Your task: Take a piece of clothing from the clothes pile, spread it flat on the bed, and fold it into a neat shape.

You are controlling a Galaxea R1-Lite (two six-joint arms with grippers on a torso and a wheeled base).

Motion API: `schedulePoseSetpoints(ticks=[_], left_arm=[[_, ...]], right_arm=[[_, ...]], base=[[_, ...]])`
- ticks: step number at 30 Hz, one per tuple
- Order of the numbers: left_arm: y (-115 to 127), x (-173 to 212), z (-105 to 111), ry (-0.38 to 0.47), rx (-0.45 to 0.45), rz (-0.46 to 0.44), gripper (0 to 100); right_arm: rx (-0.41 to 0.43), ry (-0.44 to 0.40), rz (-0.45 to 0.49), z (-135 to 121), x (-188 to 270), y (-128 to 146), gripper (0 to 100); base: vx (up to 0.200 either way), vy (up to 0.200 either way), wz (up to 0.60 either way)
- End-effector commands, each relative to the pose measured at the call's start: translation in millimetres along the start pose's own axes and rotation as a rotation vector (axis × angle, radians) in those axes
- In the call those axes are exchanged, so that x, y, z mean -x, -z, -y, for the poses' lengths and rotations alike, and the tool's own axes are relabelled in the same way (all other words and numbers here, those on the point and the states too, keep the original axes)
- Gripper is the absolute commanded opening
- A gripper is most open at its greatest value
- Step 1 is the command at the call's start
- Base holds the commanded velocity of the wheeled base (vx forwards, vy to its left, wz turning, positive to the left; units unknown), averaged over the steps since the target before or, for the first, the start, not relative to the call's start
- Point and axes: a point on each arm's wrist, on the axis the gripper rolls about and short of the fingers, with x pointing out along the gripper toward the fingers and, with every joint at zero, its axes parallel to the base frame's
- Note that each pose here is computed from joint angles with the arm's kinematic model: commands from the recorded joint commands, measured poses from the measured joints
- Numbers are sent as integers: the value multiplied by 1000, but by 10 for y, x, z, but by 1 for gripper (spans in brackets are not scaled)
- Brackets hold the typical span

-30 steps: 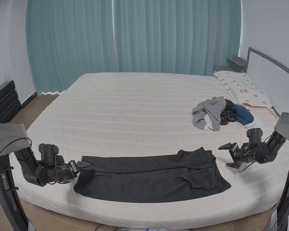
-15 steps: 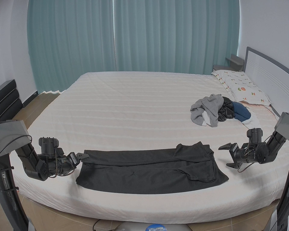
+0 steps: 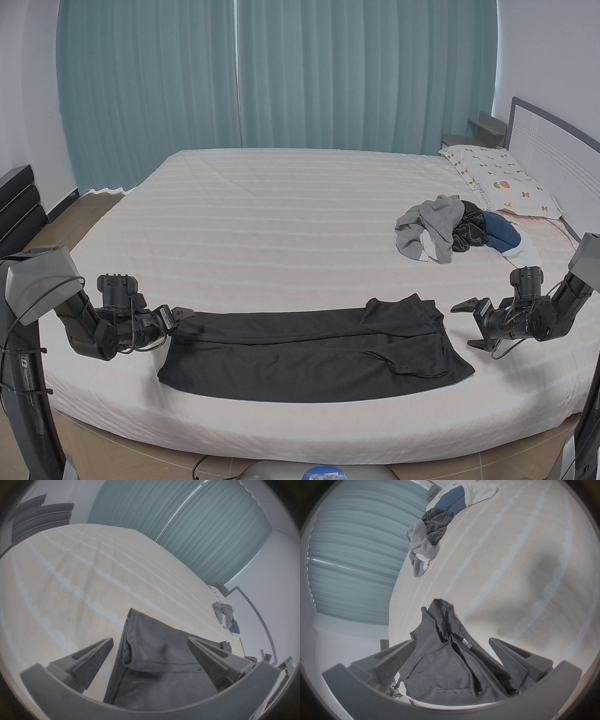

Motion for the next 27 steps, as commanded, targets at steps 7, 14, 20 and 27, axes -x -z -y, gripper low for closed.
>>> schedulePoseSetpoints(ticks=[7,14,20,27], left_arm=[[200,-215,-86,-89,-112,-20,100],[228,-203,-64,-88,-117,-28,100],[223,-206,-1,-72,-113,-19,100],[193,-157,119,-48,-103,-2,100]], right_arm=[[4,0,-5,-5,-10,17,100],[5,0,-5,-5,-10,17,100],[7,2,-8,-1,-15,25,100],[7,2,-8,-1,-15,25,100]], base=[[0,0,0],[0,0,0],[0,0,0],[0,0,0]])
